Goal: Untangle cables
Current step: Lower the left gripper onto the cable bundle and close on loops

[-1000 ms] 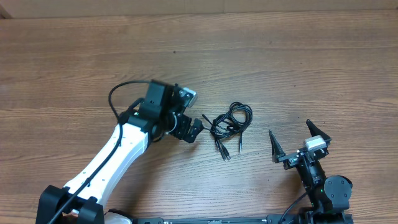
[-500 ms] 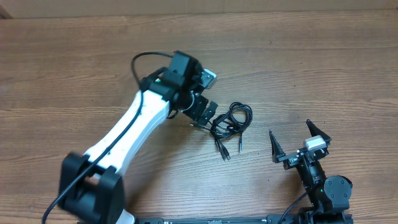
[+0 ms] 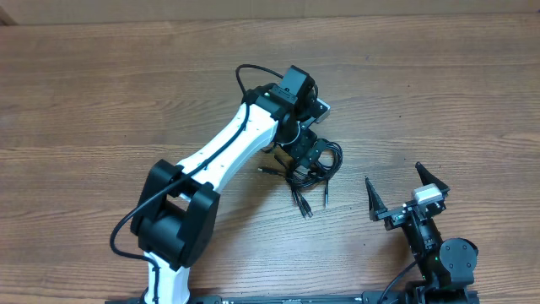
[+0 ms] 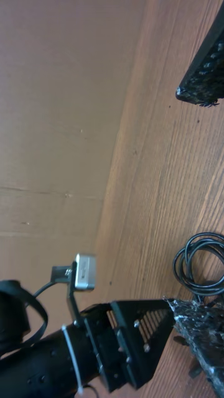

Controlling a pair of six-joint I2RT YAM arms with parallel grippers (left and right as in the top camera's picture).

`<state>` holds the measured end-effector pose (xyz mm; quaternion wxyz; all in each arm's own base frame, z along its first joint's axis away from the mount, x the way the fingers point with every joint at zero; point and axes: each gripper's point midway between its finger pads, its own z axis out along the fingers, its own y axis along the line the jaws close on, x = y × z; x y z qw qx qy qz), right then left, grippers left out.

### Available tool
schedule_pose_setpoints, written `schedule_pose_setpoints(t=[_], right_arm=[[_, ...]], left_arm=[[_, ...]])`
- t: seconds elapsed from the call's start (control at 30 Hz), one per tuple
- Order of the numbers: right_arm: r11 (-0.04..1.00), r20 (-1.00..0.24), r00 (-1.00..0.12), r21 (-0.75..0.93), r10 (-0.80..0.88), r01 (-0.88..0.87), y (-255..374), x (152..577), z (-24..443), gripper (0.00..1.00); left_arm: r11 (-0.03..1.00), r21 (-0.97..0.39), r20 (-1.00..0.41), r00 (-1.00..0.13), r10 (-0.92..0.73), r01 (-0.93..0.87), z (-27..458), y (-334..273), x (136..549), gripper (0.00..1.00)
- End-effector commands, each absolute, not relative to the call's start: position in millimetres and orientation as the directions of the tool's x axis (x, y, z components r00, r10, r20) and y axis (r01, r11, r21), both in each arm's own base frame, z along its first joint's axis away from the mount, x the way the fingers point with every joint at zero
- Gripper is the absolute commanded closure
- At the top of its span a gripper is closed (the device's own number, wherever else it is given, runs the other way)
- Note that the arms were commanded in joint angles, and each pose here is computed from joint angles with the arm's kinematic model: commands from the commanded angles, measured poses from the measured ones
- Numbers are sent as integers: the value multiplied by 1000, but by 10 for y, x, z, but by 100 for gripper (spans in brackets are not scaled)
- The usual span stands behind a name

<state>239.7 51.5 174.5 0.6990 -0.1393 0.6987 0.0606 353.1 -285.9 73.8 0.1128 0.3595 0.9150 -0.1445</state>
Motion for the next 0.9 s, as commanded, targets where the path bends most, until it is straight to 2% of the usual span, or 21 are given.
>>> schedule_pose_setpoints(t=[0.0,0.4,0.57,0.87], right_arm=[[957,-994,21,-113,-111,-266,491,2402,1744,0],[957,-994,21,-112,-110,-266,491,2402,1744,0],[957,-994,21,-112,-110,-266,491,2402,1744,0],[957,-994,21,-113,-111,-266,491,2402,1744,0]], left_arm=[[710,-189,-302,-728,615,678,652,-2994,3547,0],[755,-204,-268,-778,569,623,384,-3102,3551,0],[784,-170,-259,-795,549,597,294,-3080,3597,0],[793,-157,-279,-797,536,588,297,-3093,3654,0]])
